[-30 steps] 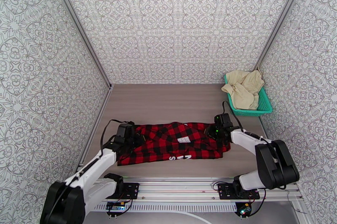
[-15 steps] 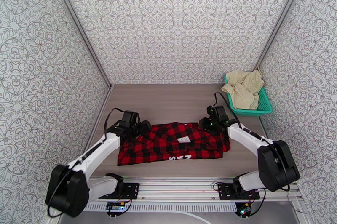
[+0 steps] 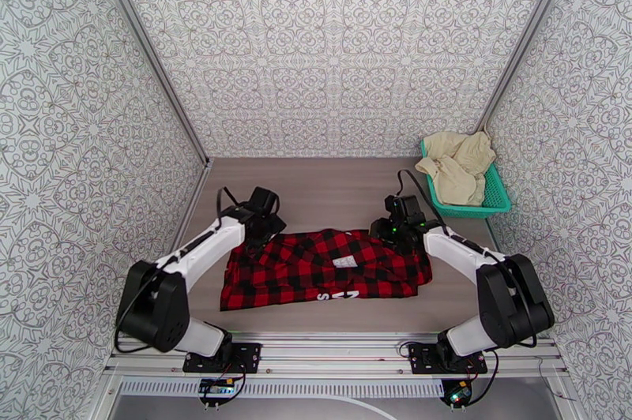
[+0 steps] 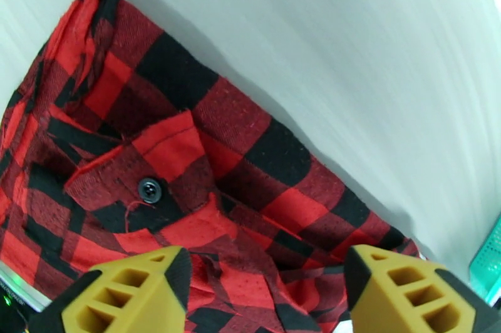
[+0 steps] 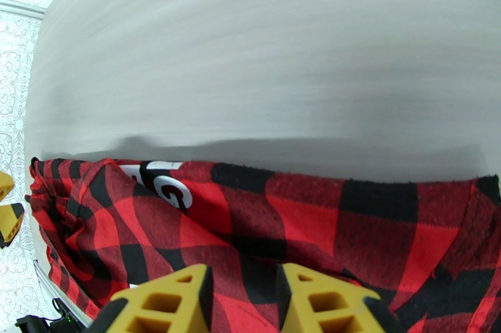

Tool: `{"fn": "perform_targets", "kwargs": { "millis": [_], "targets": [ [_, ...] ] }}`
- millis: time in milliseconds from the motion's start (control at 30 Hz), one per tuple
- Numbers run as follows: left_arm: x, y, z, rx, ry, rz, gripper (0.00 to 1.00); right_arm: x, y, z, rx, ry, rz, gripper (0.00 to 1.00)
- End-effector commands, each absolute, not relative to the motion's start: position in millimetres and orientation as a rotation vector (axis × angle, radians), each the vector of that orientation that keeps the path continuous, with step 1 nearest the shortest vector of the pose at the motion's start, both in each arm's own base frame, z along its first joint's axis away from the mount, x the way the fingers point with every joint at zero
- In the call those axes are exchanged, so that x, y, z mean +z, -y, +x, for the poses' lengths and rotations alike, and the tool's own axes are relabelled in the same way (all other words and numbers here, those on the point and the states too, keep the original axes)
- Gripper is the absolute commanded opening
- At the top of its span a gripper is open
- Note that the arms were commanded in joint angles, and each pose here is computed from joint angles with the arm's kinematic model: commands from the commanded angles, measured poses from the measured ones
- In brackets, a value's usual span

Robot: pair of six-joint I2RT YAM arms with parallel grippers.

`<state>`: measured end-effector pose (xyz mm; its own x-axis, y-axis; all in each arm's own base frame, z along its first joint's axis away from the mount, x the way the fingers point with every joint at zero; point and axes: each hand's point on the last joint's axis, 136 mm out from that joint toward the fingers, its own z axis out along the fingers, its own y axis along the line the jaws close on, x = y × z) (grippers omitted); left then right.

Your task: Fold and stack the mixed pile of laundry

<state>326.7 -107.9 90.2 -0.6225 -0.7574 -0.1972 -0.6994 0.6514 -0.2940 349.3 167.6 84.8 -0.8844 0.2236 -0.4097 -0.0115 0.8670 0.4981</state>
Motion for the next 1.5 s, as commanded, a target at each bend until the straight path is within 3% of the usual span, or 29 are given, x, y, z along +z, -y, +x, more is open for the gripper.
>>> {"fn": "perform_targets", "kwargs": {
  "millis": [0,167,233,300,433,467,833,967,1100,1233,1300,1367,1467],
  "targets": [
    [81,106,315,-0.170,-2.592,-1.286,0.69,91,-177,357,0.738,-2.539,0.106,0.35],
    [67,119,319,-0.145,-2.629,-1.298,0.72,90,-179,355,0.767,-2.532,0.096,0.35],
    [59,124,324,-0.146,-2.649,-1.293,0.65,91,-180,355,0.777,-2.526,0.092,0.35],
    [56,126,329,-0.156,-2.648,-1.277,0.48,93,-181,355,0.787,-2.519,0.089,0.35],
    [60,126,332,-0.168,-2.624,-1.256,0.04,95,-180,354,0.792,-2.512,0.092,0.35],
    [65,124,333,-0.166,-2.607,-1.241,0.00,96,-179,354,0.792,-2.507,0.094,0.35],
    [168,119,345,-0.260,-2.306,-0.811,0.00,88,-169,354,0.800,-2.540,0.198,0.35],
    [158,113,318,-0.295,-2.256,-0.791,0.00,74,-168,350,0.796,-2.577,0.228,0.35],
    [115,103,284,-0.329,-2.226,-0.864,0.00,60,-168,345,0.798,-2.615,0.249,0.35],
    [78,89,254,-0.334,-2.204,-0.962,0.23,48,-165,338,0.784,-2.646,0.268,0.35],
    [72,81,242,-0.288,-2.213,-0.998,0.41,46,-163,335,0.772,-2.657,0.275,0.35],
    [73,71,233,-0.224,-2.233,-1.019,0.48,44,-157,330,0.742,-2.670,0.290,0.35],
    [78,48,208,-0.062,-2.290,-1.121,0.52,40,-133,319,0.675,-2.695,0.375,0.36]
  ]
}}
